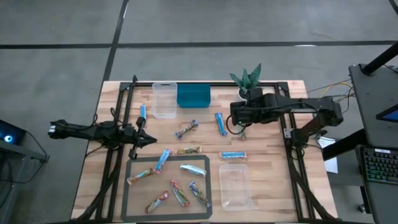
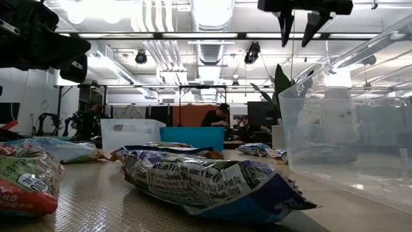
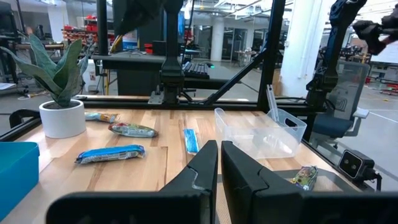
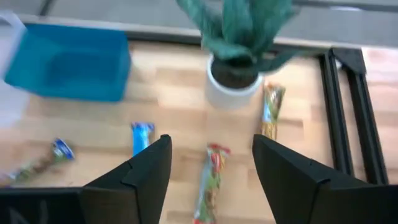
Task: Pick and place Granola Bars by type
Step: Put the red granola bar into the bottom transparent bin
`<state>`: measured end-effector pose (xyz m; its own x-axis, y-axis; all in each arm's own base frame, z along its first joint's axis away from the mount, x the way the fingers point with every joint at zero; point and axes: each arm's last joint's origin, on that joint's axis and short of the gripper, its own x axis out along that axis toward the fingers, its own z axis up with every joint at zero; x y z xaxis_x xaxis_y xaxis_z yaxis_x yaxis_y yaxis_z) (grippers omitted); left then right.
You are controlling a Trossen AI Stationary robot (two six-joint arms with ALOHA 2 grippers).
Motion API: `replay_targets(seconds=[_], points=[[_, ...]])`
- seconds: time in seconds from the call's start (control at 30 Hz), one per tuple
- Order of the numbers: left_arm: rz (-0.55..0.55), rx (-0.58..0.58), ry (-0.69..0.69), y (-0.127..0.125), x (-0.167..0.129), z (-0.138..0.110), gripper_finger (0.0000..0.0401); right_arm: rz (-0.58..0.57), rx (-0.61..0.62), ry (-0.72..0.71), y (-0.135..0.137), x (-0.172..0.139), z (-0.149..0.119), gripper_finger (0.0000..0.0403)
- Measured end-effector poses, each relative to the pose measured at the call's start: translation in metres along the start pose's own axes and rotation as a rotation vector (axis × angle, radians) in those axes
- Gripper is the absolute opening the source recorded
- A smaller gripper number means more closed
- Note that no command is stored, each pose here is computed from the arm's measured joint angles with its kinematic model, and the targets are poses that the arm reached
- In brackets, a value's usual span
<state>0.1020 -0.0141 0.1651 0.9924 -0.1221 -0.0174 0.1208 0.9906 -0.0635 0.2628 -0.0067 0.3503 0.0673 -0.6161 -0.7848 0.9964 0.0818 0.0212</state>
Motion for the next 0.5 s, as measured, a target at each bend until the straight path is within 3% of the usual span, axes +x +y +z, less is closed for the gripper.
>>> replay_targets(seconds=[0.5], points=[[0.0, 0.0, 0.003, 0.0, 0.0, 0.0, 0.0005, -0.135, -0.032, 0.076, 0.029, 0.035, -0.029, 0.0214]])
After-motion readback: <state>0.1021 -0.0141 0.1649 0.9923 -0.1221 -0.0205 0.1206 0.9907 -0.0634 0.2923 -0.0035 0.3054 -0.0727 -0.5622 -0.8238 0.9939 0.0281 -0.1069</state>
